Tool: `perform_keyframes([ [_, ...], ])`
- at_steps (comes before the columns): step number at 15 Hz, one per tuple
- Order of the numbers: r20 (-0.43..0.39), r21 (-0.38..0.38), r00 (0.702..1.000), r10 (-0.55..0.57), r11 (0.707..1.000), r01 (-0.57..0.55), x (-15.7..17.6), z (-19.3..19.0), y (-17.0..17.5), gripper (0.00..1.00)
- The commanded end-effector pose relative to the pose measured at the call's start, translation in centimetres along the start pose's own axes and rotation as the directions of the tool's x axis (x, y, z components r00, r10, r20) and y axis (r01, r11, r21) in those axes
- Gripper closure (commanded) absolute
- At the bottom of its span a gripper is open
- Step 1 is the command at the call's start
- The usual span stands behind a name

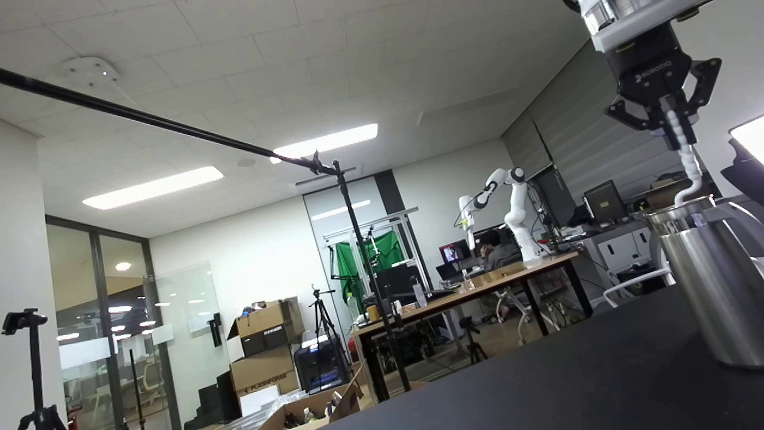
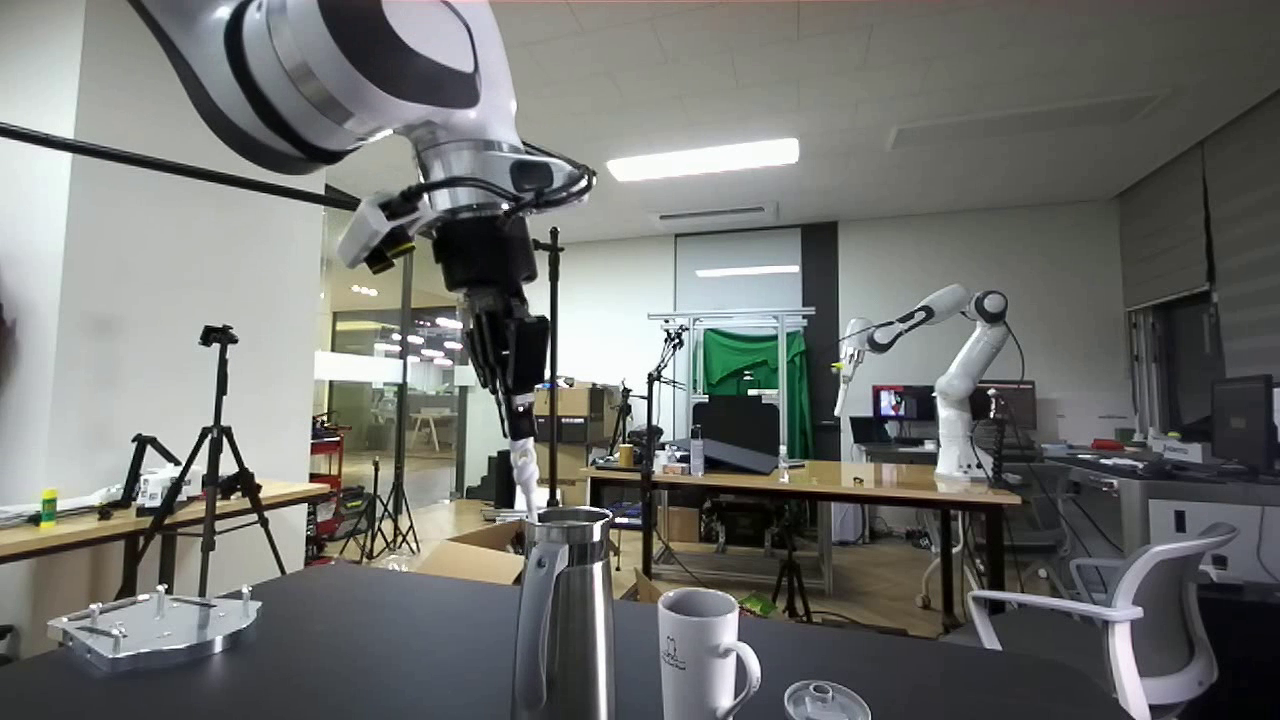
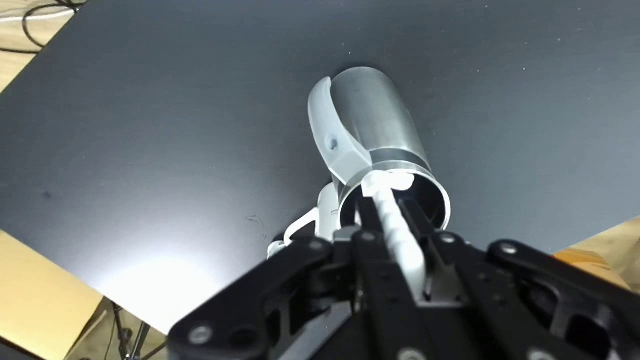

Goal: Move the brush inside the flask up and down

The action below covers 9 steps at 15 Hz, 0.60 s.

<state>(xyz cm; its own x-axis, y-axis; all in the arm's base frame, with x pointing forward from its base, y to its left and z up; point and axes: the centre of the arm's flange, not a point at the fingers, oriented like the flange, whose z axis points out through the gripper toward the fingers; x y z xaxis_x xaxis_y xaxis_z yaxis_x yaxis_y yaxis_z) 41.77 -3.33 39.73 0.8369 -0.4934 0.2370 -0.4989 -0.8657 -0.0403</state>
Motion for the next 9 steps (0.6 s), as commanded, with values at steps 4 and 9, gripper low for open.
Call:
perform_keyframes([
  [4,0.111,0.127,0.993,0.03,0.991,-0.044,4.5,-2.8,3.7,0.96],
  [9,0.155,0.185,0.988,-0.013,0.983,-0.016,5.8,-7.9,6.8,0.96],
])
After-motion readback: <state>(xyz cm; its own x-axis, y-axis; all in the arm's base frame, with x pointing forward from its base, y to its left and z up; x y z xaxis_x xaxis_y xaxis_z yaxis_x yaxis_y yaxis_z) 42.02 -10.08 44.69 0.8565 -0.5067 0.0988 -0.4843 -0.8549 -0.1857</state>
